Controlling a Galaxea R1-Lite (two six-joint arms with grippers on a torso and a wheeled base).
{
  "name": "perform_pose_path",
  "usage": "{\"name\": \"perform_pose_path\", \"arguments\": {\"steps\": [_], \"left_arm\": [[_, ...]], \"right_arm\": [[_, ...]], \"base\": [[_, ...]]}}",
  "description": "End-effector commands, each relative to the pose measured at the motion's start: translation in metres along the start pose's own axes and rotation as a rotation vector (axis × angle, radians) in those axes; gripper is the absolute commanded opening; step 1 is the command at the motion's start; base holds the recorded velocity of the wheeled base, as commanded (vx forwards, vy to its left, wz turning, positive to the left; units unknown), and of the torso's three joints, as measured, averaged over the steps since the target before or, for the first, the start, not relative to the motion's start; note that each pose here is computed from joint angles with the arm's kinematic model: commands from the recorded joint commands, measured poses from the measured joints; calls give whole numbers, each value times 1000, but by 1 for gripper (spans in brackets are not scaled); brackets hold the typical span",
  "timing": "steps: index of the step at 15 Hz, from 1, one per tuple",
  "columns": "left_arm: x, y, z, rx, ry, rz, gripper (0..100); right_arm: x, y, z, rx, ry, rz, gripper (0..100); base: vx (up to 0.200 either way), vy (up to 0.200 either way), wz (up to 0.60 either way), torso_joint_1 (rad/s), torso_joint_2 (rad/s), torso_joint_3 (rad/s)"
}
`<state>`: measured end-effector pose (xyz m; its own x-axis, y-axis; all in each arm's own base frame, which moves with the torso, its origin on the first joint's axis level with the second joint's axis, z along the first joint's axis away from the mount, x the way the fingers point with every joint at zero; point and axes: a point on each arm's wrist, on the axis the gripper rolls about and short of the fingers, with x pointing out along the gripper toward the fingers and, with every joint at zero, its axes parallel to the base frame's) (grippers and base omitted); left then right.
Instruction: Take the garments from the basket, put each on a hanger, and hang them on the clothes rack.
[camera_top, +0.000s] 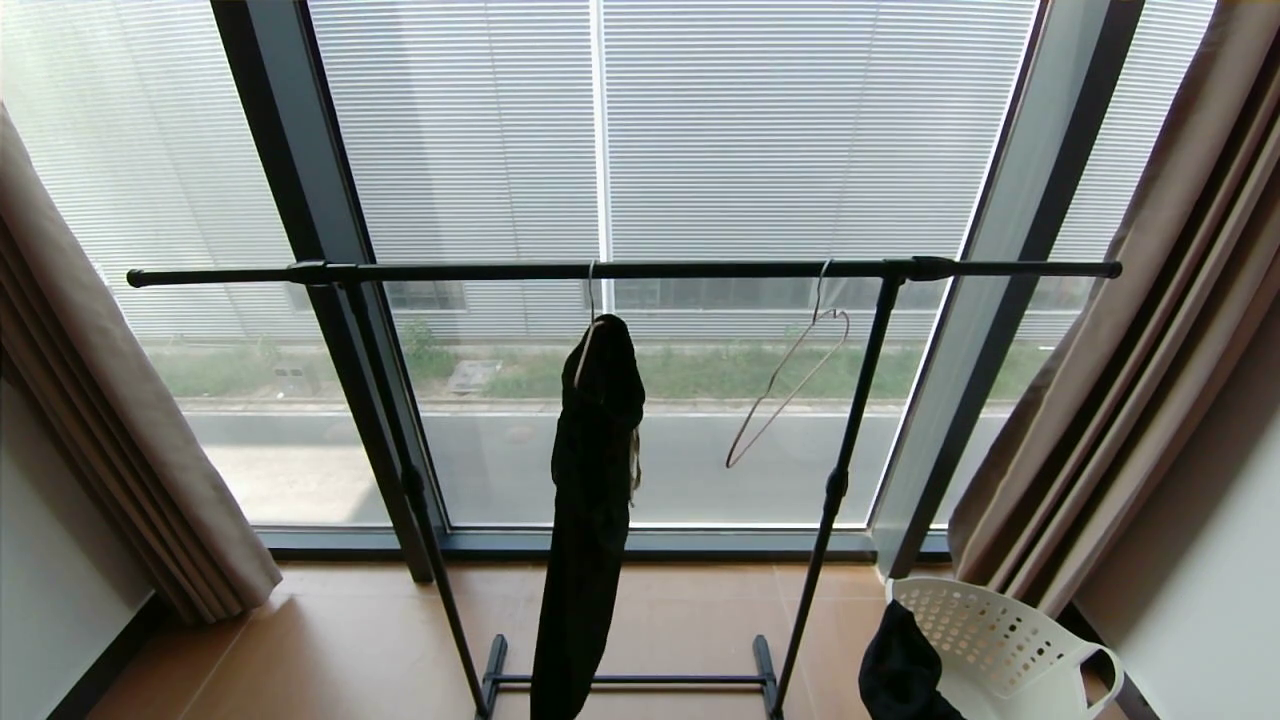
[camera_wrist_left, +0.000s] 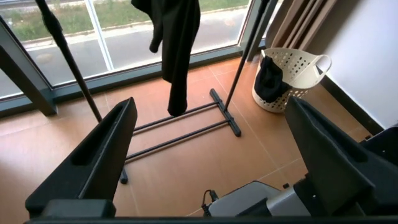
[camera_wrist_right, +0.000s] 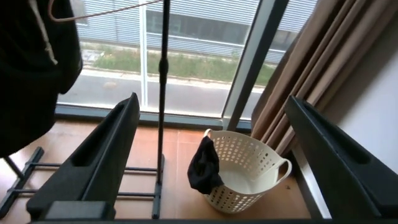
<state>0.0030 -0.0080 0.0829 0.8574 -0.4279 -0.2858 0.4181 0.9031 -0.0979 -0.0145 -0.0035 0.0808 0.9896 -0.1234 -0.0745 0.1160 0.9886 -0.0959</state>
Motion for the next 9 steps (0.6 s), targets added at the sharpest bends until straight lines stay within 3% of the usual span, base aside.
{"name": "perform_pose_path", "arguments": {"steps": [1,5,7,8,9], "left_arm": [[-6,-2,0,15,-68,41,100],[-9,-5,-2,32,-136,146,100],[-12,-5,-2,-71,-159,85,100],[-12,-5,-2,-71,-159,85,100],[-16,-6,-2,-101,-199,6,100]], "right_arm": [[-3,1,-1,35,-20,-76,100],[-3,1,-2,93,-18,-60,100],[-5,2,-3,116,-52,21,100],[-5,2,-3,116,-52,21,100],[-6,2,-3,109,-61,30,100]], "base": [[0,0,0,0,0,0],[0,0,0,0,0,0],[0,0,0,0,0,0],[0,0,0,0,0,0],[0,0,0,0,0,0]]}}
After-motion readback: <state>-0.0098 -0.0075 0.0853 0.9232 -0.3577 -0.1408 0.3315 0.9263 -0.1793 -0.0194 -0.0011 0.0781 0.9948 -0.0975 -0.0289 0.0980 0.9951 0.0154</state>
